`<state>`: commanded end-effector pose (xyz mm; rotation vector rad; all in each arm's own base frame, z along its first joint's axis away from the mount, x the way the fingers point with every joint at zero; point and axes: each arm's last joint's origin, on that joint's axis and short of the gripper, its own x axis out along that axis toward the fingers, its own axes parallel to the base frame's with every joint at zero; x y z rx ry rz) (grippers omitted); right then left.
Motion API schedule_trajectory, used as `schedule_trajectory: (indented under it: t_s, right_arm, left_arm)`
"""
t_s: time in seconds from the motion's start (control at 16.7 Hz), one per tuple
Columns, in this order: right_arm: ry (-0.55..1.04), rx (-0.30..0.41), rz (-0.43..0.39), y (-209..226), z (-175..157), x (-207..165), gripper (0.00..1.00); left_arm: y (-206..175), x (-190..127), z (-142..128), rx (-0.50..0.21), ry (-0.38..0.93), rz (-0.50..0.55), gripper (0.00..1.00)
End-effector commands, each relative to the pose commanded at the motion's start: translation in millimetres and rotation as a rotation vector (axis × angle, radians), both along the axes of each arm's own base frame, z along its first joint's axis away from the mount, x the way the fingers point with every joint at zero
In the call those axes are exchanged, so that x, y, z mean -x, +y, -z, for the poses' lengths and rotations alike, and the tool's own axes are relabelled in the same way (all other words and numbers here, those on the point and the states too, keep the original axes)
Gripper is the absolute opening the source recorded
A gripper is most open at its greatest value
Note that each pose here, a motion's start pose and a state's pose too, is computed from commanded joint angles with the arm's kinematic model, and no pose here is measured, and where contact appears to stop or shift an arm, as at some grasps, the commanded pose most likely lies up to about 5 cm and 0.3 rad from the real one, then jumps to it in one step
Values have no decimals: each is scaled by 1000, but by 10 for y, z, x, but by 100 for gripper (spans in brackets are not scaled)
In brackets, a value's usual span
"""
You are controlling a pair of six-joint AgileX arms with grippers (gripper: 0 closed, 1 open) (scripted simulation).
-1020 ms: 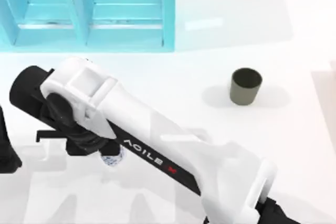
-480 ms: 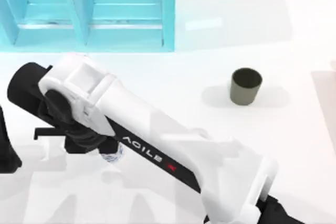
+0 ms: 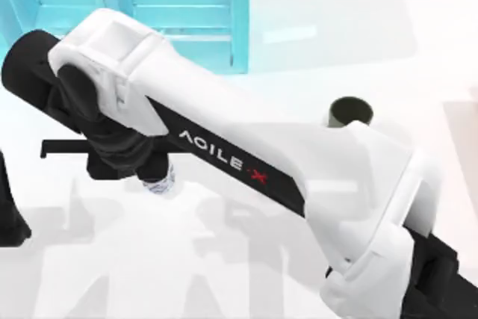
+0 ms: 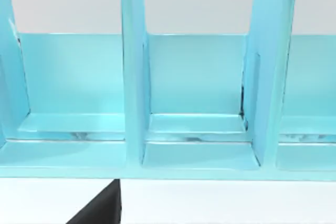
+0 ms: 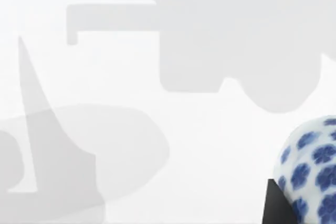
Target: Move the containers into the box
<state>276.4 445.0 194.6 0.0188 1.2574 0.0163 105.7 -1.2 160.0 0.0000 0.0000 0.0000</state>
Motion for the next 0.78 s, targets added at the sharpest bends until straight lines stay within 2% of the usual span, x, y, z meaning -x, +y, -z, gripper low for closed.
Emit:
schedule_trajectory:
  t_s: [0.42,0.78]
  right_arm:
    - [47,75,4,-538,-162,57,0]
    - [17,28,8,-918,-380,190,0]
  left_arm:
    - [0,0,0,0,0,0,100]
    - [0,0,0,0,0,0,100]
